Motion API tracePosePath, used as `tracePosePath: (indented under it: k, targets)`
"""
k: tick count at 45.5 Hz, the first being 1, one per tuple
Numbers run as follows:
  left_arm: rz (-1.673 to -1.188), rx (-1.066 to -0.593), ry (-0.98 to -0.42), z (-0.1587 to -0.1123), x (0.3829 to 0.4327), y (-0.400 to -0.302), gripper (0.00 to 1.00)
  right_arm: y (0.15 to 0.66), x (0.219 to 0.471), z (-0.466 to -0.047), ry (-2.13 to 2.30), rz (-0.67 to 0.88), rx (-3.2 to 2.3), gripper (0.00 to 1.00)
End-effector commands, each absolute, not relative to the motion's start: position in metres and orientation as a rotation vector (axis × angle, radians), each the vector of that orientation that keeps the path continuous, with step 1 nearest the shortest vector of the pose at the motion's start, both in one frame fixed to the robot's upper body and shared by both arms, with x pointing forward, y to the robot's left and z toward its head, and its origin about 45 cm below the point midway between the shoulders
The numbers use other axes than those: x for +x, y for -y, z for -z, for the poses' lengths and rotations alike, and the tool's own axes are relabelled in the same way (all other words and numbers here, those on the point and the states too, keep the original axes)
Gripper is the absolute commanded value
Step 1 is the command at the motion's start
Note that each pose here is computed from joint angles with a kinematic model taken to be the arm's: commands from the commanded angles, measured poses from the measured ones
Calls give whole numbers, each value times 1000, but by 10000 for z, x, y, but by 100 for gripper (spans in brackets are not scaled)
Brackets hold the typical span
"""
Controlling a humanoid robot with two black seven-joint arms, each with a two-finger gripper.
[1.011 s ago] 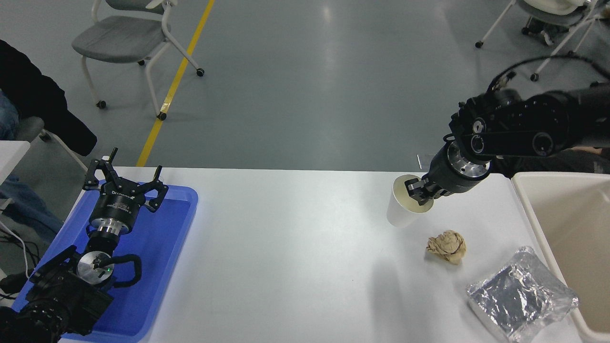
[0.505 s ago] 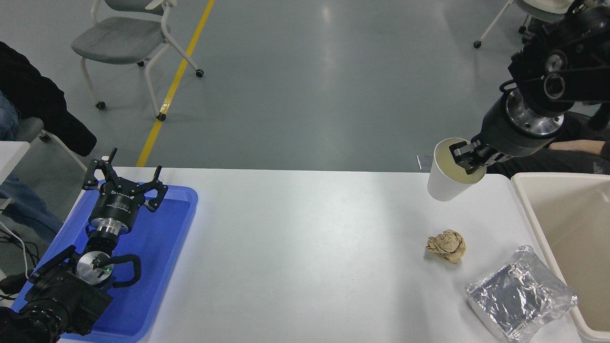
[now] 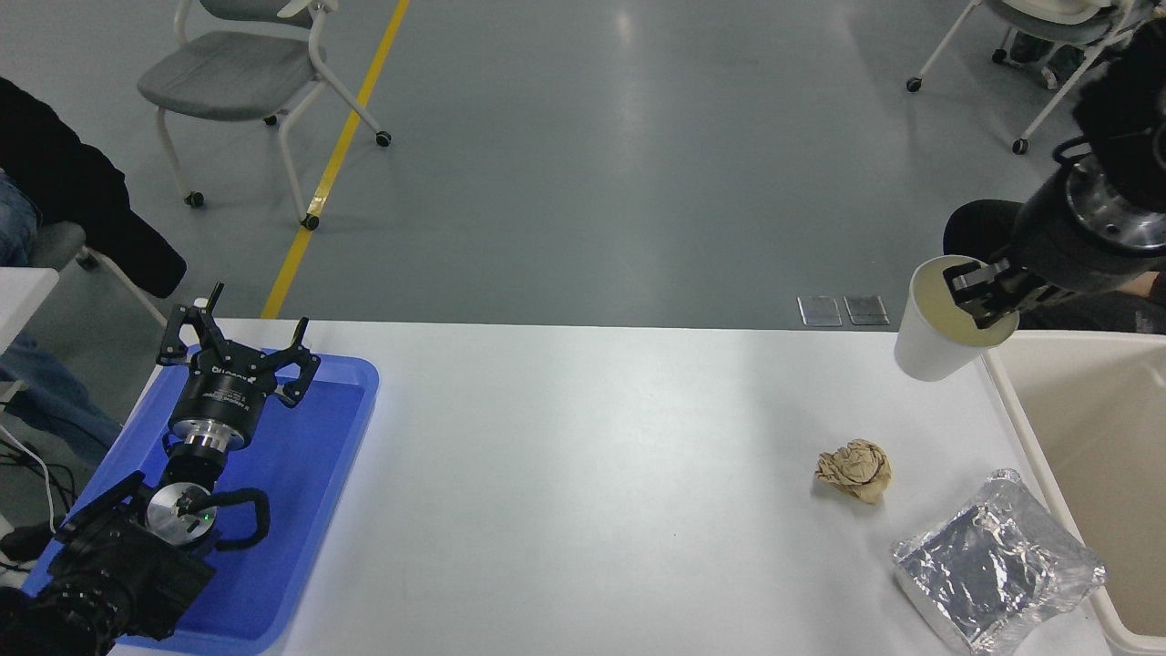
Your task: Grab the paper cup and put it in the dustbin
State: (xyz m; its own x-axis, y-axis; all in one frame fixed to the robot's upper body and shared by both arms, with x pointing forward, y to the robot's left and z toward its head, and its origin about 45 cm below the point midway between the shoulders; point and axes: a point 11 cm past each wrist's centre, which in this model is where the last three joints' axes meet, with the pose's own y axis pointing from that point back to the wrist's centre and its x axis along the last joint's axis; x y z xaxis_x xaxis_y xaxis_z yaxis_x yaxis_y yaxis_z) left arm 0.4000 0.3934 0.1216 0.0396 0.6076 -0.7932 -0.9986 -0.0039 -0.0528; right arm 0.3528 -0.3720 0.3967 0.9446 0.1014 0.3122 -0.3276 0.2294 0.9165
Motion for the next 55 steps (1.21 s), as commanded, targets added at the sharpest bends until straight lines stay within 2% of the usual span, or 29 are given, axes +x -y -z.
tracePosePath:
  k: [1,7,15,21,22,35,42,55]
  targets:
    - [-1428,-754,-675,-1216,4001,-3930,100,4834,3341,-3822,295,-211,1188,0]
    - [-1431,-754,-674,-1213,3997,-3938,100,5534,3277,-3735,430,-123,1108,0]
    - [-1427,-756,-673,-1224,4007,-3929,100,5896,3329,-3204,531,-72,1105,0]
    - [-1431,-753,-675,-1212,3997,-3937,100,6127,3320,-2902,603,-81,1057,0]
    - [-1427,-755,-674,-1222,4007,-3928,100,6137,3319,-2829,606,-84,1053,0]
    - [-1426,-755,-675,-1220,4007,-3920,100,6168,3270,-1952,690,-184,995,0]
    - [-1429,-752,-674,-1217,4003,-3934,100,6133,3200,-1556,777,-158,977,0]
    - [-1430,-755,-673,-1219,4003,-3937,100,5967,3163,-1237,930,-104,1019,0]
